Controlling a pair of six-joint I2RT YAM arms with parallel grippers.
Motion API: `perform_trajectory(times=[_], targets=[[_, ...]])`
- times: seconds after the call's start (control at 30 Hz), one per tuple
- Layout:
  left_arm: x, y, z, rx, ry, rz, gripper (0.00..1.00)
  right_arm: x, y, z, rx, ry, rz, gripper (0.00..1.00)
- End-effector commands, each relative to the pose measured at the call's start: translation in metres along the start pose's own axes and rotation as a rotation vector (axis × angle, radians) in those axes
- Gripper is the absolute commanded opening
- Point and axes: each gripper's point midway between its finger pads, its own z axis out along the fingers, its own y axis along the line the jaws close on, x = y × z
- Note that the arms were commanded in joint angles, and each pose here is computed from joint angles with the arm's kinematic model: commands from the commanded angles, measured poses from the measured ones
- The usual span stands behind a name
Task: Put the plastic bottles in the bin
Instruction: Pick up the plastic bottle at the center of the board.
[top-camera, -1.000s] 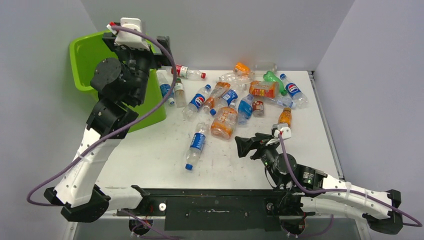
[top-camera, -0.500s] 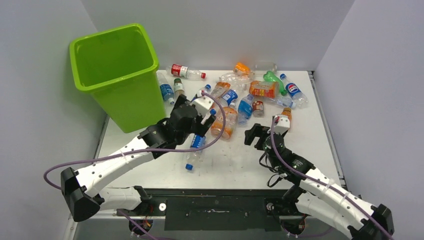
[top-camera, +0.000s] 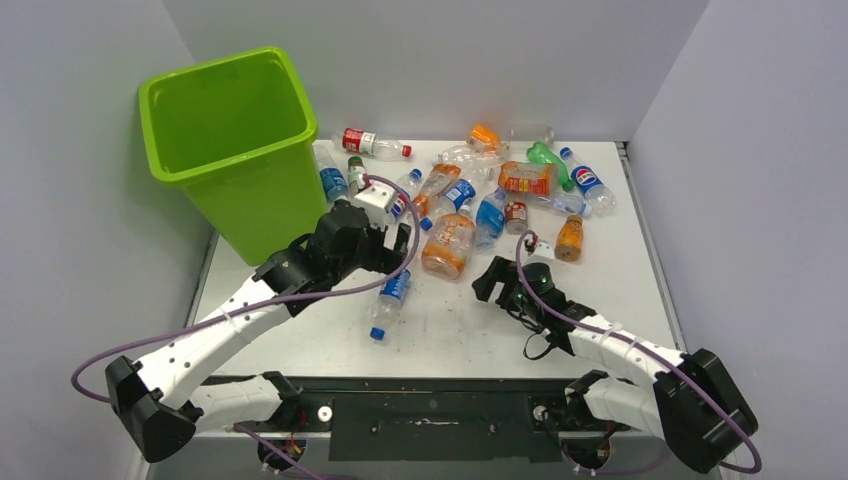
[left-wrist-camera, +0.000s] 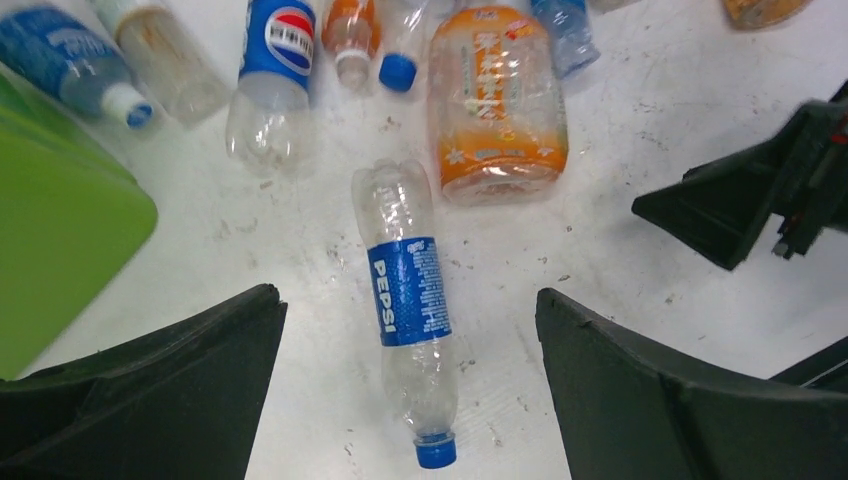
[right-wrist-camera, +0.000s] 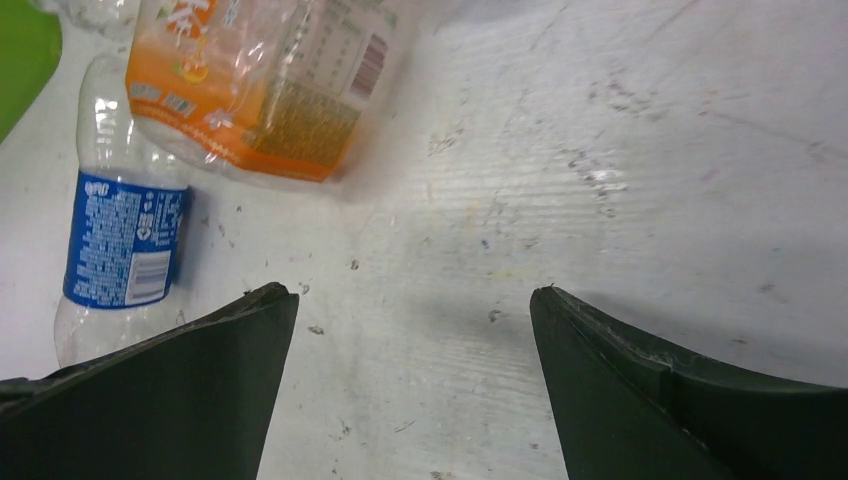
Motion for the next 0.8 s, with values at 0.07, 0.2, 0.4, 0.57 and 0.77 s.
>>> perform_trajectory(times=[0.07,0.2,0.4,0.57,0.77], targets=[[0.102,0.015,0.037,0.050,0.362,-0.272,0.96,-0.001,0.059,0.003,-0.136,-0.037,-0.047,0.90],[0.119,0.010,0.045,0.045,0.447,-0.240,0.96,0.008,0.060,-0.001,-0.142,-0.038,-0.044,0.90],[0.128,0.010,0.063,0.040,0.467,-0.228,0.96,0.023,0.061,-0.006,-0.183,-0.007,-0.041,0.90],[0.139,0.015,0.085,-0.014,0.540,-0.196,0.96,0.027,0.068,-0.012,-0.219,-0.007,-0.052,0.90],[0.148,0.021,0.113,-0.086,0.607,-0.149,1.00,0.030,0.069,-0.020,-0.249,-0.021,-0.052,0.90]])
